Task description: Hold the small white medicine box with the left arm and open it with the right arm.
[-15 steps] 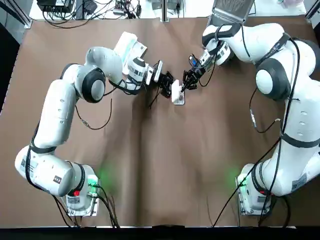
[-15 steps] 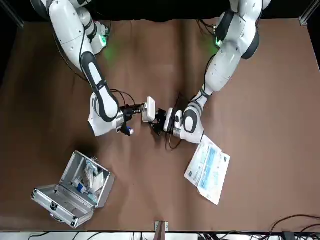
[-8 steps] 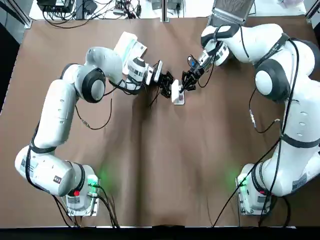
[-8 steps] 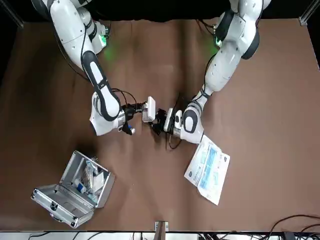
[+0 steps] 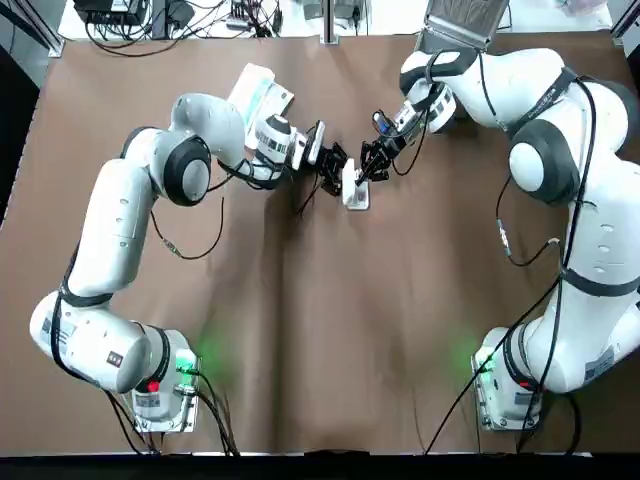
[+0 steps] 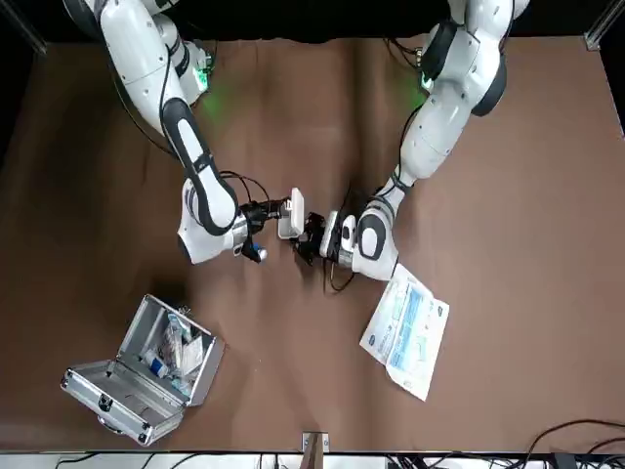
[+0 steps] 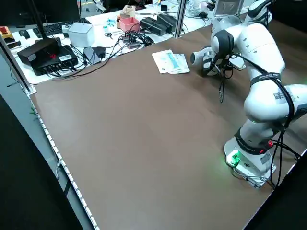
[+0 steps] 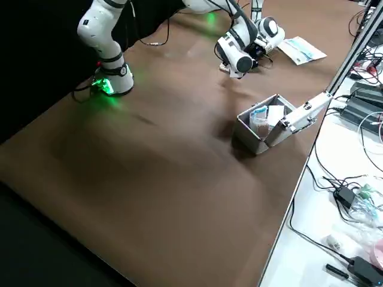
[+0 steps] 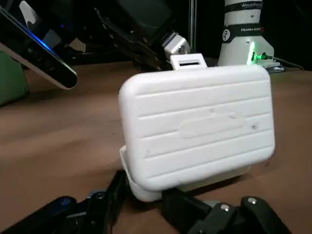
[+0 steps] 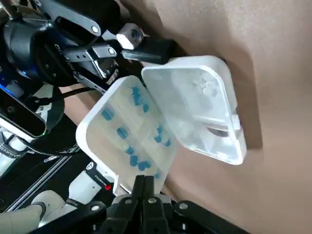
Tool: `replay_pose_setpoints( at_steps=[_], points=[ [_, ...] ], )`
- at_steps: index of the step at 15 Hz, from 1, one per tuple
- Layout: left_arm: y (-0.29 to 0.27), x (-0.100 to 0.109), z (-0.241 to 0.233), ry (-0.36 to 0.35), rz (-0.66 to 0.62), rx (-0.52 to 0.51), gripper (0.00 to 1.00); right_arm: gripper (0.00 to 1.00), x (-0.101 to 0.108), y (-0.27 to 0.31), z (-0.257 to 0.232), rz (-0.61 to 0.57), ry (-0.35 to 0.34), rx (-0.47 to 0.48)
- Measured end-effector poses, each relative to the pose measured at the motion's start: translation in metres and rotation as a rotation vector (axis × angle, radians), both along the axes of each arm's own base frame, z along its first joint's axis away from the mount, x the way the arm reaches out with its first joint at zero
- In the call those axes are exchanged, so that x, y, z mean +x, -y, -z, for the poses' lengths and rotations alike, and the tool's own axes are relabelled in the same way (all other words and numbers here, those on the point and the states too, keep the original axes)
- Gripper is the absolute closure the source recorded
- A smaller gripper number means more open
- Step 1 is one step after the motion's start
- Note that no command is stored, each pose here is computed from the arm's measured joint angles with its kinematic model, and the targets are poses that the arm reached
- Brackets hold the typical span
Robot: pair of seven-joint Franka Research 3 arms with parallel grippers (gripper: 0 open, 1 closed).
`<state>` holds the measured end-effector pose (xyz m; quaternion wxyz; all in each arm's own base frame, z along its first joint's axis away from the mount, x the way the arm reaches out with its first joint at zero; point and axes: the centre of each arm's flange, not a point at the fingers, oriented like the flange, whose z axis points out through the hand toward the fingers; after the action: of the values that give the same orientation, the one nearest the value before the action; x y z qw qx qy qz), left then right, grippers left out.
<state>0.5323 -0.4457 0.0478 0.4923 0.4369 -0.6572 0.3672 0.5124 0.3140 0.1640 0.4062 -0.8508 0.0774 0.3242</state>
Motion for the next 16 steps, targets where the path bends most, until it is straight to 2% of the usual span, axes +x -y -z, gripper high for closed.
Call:
replay_pose_setpoints(
  at_steps=[13,15,16],
  points=[
    [0.0,-0.001,0.0,-0.003,0.003,-0.001,0.53,0.99,-0.002,-0.006,-0.001,-0.004,0.0,0.0],
    [0.001,-0.003,0.001,-0.006,0.007,-0.002,0.41,0.99,-0.003,-0.008,-0.001,-0.003,0.004,-0.004],
    [0.002,-0.003,0.001,-0.003,0.005,0.002,0.22,0.99,-0.004,-0.012,-0.001,0.002,0.006,-0.002]
  ],
)
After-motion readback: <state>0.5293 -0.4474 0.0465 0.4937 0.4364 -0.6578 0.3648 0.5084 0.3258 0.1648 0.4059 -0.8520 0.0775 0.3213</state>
